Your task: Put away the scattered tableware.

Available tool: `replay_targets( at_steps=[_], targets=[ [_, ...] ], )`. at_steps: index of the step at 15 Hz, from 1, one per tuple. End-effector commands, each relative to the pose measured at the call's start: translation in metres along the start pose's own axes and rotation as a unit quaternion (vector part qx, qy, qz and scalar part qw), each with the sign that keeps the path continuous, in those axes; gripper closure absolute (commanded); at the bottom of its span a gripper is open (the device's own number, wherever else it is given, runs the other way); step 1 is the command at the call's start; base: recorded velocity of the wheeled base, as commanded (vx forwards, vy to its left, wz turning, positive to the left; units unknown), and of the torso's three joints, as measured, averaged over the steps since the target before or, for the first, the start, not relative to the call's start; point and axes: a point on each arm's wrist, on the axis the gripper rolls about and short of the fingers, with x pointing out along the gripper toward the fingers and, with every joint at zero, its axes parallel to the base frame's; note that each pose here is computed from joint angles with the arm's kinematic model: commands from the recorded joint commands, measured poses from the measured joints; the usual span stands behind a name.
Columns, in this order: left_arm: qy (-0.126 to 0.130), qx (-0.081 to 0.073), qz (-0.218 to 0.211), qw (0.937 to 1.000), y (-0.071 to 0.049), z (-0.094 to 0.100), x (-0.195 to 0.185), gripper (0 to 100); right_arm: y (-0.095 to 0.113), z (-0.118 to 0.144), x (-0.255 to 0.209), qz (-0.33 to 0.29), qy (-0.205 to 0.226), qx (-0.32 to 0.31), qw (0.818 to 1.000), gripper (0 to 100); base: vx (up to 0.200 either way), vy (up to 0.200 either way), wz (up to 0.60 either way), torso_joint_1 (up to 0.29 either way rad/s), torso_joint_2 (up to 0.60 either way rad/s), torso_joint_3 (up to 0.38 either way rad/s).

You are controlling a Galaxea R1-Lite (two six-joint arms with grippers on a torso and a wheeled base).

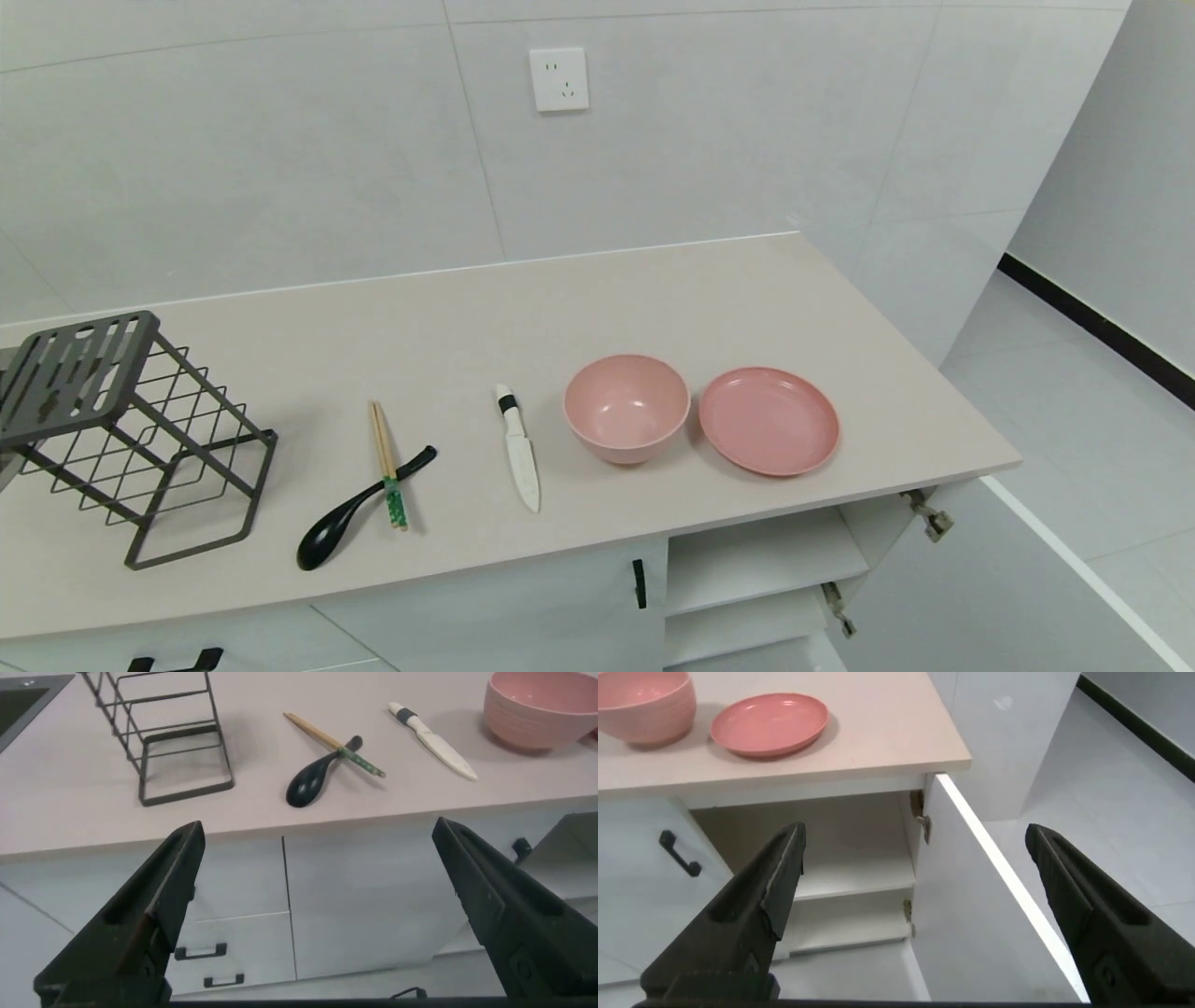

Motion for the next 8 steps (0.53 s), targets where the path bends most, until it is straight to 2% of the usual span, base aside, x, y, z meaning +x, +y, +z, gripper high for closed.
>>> replay_targets(
  at_steps=[1,4,7,8],
  targets=[
    [0.001,0.001,0.000,1.0000,0.0000,0.0000,0.0001,0,0.0000,0.0000,0.0000,0.001,0.000,0.000,1.000,0,0.000,0.000,0.00,0.000,0.00,0.000],
    [0.000,-0.005,0.000,1.0000,0.0000,0.0001,0.0001,0,0.0000,0.0000,0.0000,0.001,0.000,0.000,1.000,0,0.000,0.000,0.00,0.000,0.00,0.000],
    [0.000,-0.005,0.000,1.0000,0.0000,0.0001,0.0001,0,0.0000,0.0000,0.0000,0.000,0.000,0.003,1.000,0,0.200,0.000,0.00,0.002,0.00,0.002],
    [0.000,-0.005,0.000,1.0000,0.0000,0.0001,0.0001,0,0.0000,0.0000,0.0000,0.000,0.000,0.004,1.000,0,0.000,0.000,0.00,0.000,0.00,0.000]
  ],
)
